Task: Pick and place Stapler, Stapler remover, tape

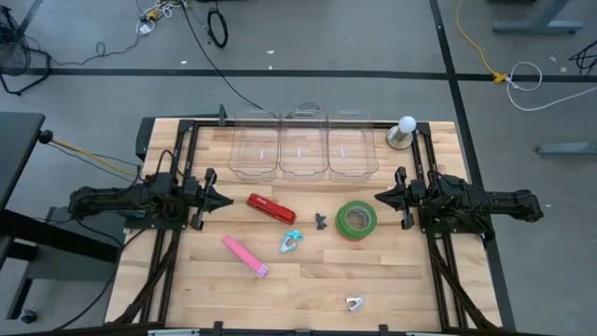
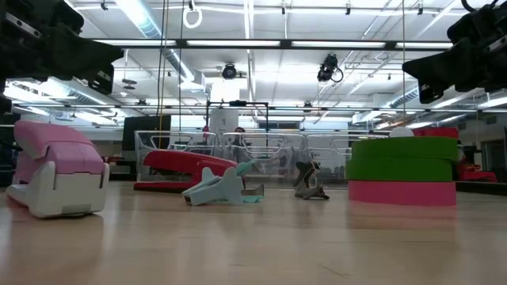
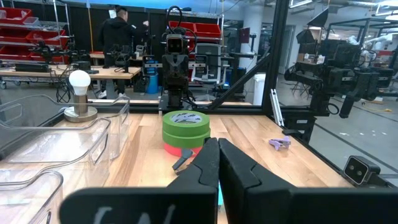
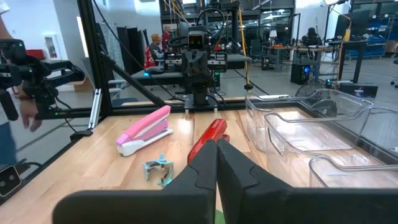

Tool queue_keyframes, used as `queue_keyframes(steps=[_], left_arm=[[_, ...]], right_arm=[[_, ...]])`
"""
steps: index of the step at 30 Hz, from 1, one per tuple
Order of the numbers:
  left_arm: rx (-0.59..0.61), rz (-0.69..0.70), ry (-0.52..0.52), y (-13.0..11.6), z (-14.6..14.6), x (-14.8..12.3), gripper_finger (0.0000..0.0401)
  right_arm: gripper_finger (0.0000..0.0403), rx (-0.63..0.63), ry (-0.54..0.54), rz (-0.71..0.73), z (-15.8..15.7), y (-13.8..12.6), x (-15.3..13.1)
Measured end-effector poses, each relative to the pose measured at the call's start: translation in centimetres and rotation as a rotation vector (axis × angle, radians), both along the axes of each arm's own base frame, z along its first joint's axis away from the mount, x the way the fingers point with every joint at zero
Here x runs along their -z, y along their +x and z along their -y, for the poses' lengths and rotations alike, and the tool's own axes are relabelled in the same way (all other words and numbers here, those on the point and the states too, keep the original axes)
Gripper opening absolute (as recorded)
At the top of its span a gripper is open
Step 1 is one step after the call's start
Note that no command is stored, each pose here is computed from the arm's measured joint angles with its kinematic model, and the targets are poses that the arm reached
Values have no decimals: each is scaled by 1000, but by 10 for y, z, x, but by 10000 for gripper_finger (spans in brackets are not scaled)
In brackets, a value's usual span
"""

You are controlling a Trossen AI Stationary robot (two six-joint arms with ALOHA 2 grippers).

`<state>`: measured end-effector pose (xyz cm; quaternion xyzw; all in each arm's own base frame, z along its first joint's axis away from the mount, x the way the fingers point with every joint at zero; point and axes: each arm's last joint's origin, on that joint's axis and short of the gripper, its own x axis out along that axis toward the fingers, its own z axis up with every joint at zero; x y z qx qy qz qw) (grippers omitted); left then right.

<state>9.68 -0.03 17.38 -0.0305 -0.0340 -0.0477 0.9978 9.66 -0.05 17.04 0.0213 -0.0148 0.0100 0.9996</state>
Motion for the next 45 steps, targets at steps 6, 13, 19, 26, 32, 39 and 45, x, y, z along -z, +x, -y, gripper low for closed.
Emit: queue_keyframes(steps=[6, 13, 19, 26, 32, 39, 45], left_arm=[[0, 0, 0, 0, 0, 0, 3], [0, 0, 0, 0, 0, 0, 3], [0, 0, 0, 0, 0, 0, 3], [0, 0, 0, 0, 0, 0, 3], [0, 0, 0, 0, 0, 0, 3], [0, 0, 0, 0, 0, 0, 3], [0, 0, 0, 0, 0, 0, 3]], right_arm=[[11, 0, 0, 0, 0, 0, 0], [11, 0, 0, 0, 0, 0, 0], [11, 0, 0, 0, 0, 0, 0], [11, 0, 0, 0, 0, 0, 0], [11, 0, 0, 0, 0, 0, 0], [11, -4, 13, 26, 0, 0, -2], [11, -9, 99, 85, 0, -1, -8]])
